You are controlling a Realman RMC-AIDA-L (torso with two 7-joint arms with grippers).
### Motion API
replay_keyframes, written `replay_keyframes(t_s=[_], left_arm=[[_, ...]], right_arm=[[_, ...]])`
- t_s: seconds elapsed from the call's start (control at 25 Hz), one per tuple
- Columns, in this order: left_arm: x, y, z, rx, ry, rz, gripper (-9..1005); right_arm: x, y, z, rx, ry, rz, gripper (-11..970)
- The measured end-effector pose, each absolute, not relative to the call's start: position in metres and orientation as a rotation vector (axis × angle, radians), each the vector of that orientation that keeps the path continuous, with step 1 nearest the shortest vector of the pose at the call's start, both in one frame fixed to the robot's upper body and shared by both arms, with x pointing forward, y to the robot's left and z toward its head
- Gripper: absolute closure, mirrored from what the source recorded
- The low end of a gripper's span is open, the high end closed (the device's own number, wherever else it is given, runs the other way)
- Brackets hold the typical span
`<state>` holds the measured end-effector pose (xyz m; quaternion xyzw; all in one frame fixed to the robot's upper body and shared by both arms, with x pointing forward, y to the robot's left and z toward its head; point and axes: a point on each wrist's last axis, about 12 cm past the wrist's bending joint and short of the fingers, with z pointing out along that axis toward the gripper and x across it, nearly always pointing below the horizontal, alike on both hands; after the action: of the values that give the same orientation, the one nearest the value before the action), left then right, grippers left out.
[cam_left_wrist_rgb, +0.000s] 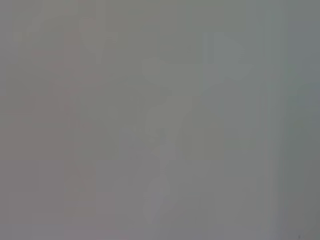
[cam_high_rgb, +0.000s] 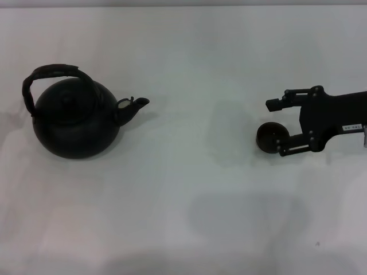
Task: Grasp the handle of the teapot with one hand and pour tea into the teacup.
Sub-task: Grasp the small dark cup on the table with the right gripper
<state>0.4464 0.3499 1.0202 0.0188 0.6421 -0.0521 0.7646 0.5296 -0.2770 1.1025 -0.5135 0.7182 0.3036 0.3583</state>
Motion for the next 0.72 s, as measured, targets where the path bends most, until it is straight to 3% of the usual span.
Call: replay_keyframes(t_s=[0.72], left_arm=[[0.439, 0.349, 1.018, 0.037, 1.398, -0.130, 199]], right_arm=[[0.546, -0.271, 1.089, -1.464, 1.932, 0.532, 167]])
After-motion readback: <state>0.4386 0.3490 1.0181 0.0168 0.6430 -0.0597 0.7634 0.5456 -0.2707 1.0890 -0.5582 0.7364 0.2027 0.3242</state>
